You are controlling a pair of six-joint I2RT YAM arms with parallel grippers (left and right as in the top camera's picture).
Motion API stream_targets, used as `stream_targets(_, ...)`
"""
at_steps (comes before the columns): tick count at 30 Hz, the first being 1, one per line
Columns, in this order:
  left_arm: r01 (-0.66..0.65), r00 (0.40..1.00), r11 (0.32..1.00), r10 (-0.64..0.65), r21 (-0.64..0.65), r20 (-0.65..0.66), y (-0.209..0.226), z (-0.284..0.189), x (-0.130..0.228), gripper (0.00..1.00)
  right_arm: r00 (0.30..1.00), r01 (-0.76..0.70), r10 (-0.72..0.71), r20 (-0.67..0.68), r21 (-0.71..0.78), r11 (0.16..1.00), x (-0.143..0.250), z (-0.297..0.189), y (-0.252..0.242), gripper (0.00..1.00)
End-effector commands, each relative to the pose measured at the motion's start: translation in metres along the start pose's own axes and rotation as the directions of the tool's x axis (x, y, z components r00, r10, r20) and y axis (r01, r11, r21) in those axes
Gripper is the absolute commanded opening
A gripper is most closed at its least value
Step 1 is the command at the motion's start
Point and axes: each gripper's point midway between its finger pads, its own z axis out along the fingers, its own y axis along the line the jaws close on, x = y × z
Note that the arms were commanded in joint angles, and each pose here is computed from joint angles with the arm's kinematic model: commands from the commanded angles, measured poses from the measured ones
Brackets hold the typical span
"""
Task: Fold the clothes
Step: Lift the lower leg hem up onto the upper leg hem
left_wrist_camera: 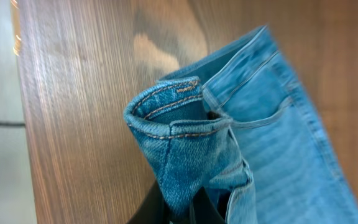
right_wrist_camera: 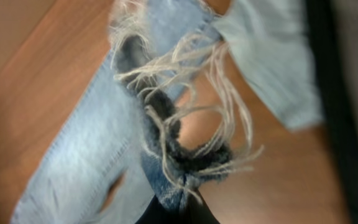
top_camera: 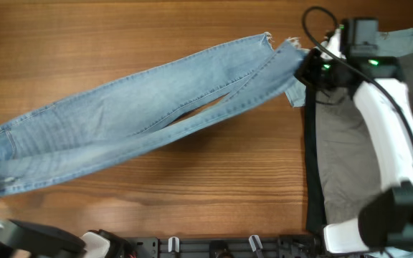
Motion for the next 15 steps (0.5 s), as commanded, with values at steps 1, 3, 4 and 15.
stream_targets(1, 0.020, 0.999, 0.999, -0.021, -0.051, -0.028, 0.004, 0.026, -0.006, 0.04, 0.995, -0.092, 0.090, -0.041, -0.032, 0.995, -0.001, 0.050, 0.015, 0.04)
stream_targets(3, 0.020, 0.998, 1.000, -0.021, -0.010, -0.066, -0.006, 0.042, -0.004, 0.04, 0.990, -0.134, 0.131, -0.057, -0.055, 0.990, 0.001, 0.080, 0.025, 0.04)
stream_targets(4, 0.020, 0.996, 1.000, -0.020, -0.001, -0.084, -0.008, 0.047, -0.002, 0.04, 0.991, -0.123, 0.120, -0.061, -0.057, 0.991, 0.004, 0.088, 0.028, 0.04)
stream_targets(15, 0.009, 0.999, 0.988, 0.000, 0.153, -0.055, -0.039, 0.052, -0.015, 0.04, 0.844, -0.536, 0.528, -0.091, -0.108, 0.838, -0.007, 0.112, 0.044, 0.04)
